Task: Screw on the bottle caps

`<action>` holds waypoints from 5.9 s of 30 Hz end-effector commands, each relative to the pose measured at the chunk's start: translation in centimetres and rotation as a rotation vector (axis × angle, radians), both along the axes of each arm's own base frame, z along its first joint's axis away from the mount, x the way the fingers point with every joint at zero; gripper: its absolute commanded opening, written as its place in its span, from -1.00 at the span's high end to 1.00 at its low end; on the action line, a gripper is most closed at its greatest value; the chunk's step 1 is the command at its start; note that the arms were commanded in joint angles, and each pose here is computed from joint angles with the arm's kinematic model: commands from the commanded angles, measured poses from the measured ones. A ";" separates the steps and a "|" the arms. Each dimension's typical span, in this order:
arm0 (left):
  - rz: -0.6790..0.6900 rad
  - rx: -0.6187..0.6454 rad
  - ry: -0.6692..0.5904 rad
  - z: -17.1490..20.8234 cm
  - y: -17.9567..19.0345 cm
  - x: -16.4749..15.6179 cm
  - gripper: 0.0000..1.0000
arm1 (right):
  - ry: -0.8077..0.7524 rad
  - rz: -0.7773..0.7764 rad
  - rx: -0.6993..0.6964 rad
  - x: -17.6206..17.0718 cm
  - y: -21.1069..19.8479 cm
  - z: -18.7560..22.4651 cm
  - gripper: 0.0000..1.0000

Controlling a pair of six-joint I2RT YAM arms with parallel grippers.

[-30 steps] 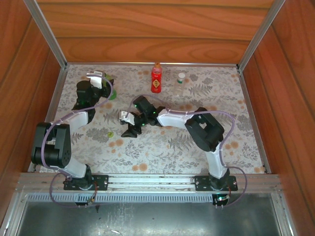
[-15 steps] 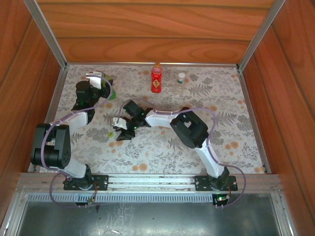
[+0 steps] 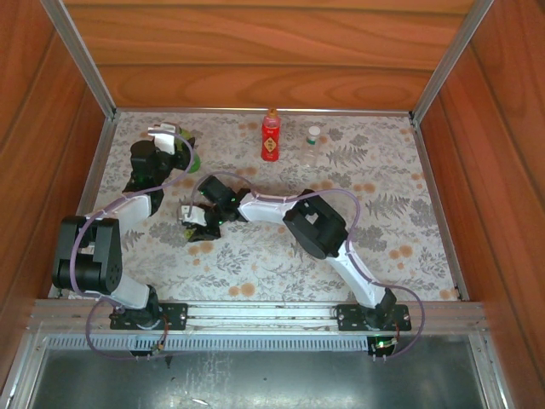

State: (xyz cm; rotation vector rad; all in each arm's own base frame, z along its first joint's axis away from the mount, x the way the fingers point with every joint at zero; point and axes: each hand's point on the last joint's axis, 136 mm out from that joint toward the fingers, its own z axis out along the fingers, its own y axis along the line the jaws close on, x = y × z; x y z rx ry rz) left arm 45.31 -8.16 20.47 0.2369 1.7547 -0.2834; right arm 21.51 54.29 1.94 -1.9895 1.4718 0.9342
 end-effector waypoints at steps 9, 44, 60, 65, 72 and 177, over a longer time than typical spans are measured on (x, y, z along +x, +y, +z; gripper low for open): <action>-0.004 0.012 -0.007 0.3 0.3 -1.0 -0.22 | -0.011 -0.016 -0.070 -0.8 -0.6 -1.7 0.28; -0.674 -0.012 0.021 -1.1 -20.8 -10.3 -0.30 | 0.089 -1.399 -0.113 10.6 -35.7 1.9 0.25; -0.794 0.029 0.034 -3.0 -24.9 -14.0 -0.31 | 0.113 -1.633 -0.165 10.5 -39.5 1.4 -0.18; -0.812 0.051 0.032 -3.6 -25.1 -14.7 -0.34 | 0.115 -1.528 -0.066 9.9 -38.0 4.2 -0.46; -0.809 0.097 0.043 -5.3 -24.8 -15.1 -0.36 | 0.096 -1.529 0.064 10.1 -37.7 8.3 -0.69; -0.572 -0.096 -0.221 -4.5 -26.2 -14.6 -0.62 | 0.132 -1.390 0.357 6.1 -37.0 16.4 -0.99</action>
